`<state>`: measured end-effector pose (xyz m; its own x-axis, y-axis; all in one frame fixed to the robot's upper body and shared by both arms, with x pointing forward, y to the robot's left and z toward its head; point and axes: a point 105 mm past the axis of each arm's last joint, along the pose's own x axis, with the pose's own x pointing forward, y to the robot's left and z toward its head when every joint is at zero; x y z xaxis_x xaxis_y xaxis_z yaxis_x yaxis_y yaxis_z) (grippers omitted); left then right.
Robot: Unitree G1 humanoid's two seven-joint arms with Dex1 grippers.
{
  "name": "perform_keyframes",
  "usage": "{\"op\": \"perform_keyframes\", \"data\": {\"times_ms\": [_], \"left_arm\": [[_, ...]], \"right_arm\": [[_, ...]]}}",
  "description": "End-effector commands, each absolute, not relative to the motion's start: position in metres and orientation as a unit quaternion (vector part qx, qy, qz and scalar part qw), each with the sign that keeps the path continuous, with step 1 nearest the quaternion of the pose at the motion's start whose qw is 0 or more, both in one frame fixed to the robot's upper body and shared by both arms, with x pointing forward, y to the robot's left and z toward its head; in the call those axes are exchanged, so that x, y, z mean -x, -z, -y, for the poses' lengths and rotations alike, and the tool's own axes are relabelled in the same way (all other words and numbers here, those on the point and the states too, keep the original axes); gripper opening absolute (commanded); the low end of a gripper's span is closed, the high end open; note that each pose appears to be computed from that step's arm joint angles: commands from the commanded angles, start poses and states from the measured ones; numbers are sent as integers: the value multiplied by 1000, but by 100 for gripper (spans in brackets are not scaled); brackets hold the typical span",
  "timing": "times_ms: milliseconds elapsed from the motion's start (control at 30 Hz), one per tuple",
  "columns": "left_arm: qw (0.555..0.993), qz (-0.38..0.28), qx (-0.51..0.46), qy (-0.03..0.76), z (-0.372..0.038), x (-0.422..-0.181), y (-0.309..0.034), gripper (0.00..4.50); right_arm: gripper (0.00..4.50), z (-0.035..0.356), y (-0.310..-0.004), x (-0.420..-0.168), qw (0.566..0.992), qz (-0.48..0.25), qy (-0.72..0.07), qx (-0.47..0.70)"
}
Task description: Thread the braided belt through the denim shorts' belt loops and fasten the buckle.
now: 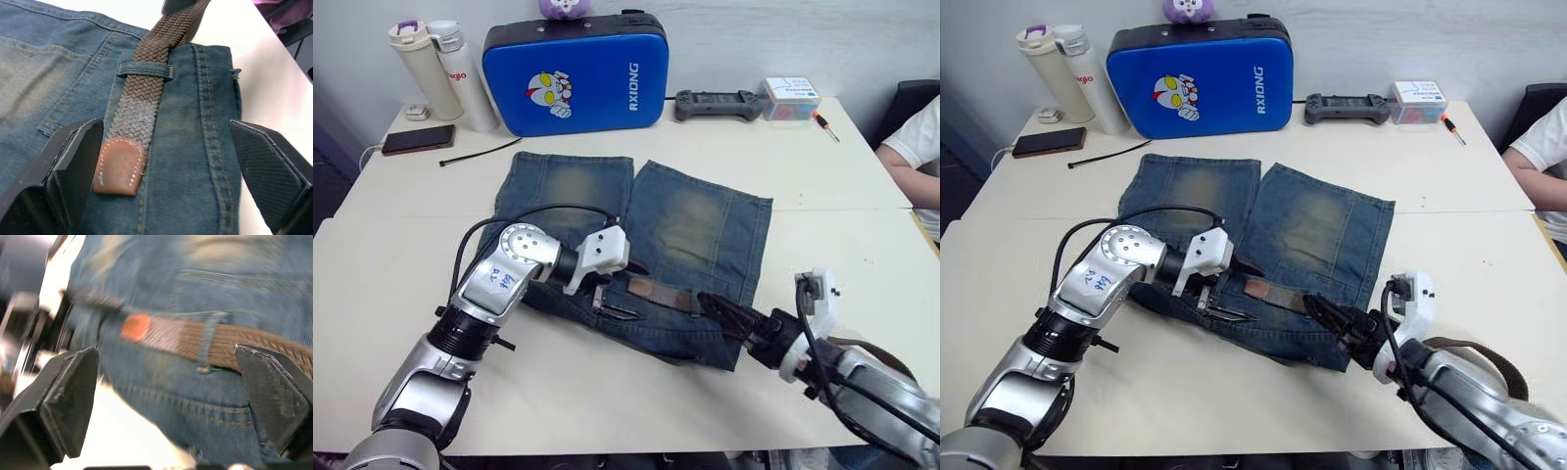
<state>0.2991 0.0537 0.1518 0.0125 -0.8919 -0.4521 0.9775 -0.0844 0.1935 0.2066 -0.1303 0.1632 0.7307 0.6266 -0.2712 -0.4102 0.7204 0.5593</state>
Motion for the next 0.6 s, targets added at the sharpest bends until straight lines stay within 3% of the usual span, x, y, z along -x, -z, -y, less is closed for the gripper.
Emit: {"op": "perform_keyframes", "data": {"times_ms": [33,100,200,433,600], "left_arm": [[662,-66,-270,696,-52,-301,-161,450],[659,-65,-279,695,-53,-302,-160,450],[656,-62,-288,695,-50,-302,-161,450],[651,-51,-345,674,-44,-309,-156,450],[654,-19,-365,662,-27,-317,-157,450]], "right_arm": [[449,107,-185,-184,876,-215,-417,-111],[449,110,-184,-186,874,-217,-433,-32],[362,116,-175,-191,860,-233,-447,78],[23,113,-167,-204,841,-201,-473,170],[8,108,-142,-212,837,-212,-468,187]]}}
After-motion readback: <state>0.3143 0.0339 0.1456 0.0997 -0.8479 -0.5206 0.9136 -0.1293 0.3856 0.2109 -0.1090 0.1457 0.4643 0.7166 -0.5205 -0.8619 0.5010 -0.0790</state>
